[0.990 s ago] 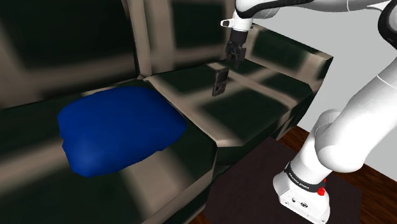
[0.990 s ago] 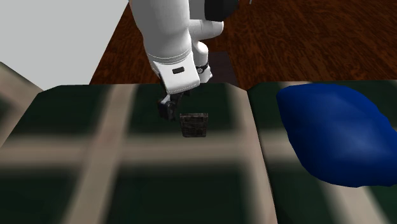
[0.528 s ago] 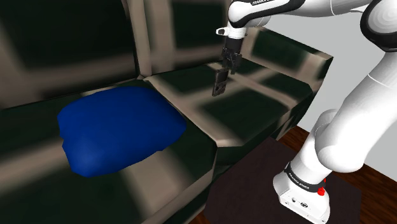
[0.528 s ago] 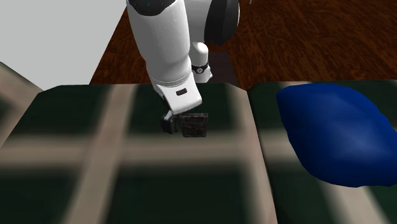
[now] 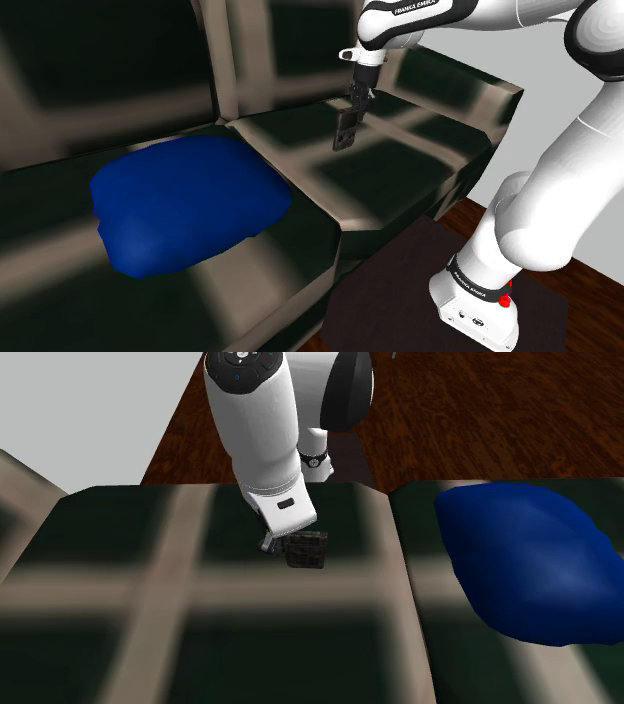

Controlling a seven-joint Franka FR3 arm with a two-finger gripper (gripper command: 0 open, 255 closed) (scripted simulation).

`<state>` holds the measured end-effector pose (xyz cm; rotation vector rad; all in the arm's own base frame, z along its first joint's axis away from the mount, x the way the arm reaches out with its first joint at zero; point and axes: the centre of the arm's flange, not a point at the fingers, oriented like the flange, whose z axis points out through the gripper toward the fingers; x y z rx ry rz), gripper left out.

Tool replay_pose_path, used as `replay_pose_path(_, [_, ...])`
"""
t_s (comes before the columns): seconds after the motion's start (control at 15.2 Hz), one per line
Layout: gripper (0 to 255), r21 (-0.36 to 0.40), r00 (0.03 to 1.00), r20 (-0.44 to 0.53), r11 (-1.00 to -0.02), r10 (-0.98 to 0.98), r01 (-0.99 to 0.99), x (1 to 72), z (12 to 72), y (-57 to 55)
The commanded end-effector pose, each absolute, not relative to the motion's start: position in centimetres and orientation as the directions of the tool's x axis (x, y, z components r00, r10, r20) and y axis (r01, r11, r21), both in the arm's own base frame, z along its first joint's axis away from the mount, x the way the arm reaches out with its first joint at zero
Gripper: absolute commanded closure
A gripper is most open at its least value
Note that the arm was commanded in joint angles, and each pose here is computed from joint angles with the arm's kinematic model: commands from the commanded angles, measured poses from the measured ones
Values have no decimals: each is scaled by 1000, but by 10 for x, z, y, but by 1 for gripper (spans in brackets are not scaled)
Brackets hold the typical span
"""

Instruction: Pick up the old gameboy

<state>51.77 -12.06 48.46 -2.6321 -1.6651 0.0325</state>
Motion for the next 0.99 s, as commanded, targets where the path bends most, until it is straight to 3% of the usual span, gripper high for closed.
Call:
replay_pose_path(0.0, [255,-35,428,-4,-428,904,903,518,484,-120])
replay_pose_path(0.92, [255,-34,428,-3,-428,904,903,518,537,-120])
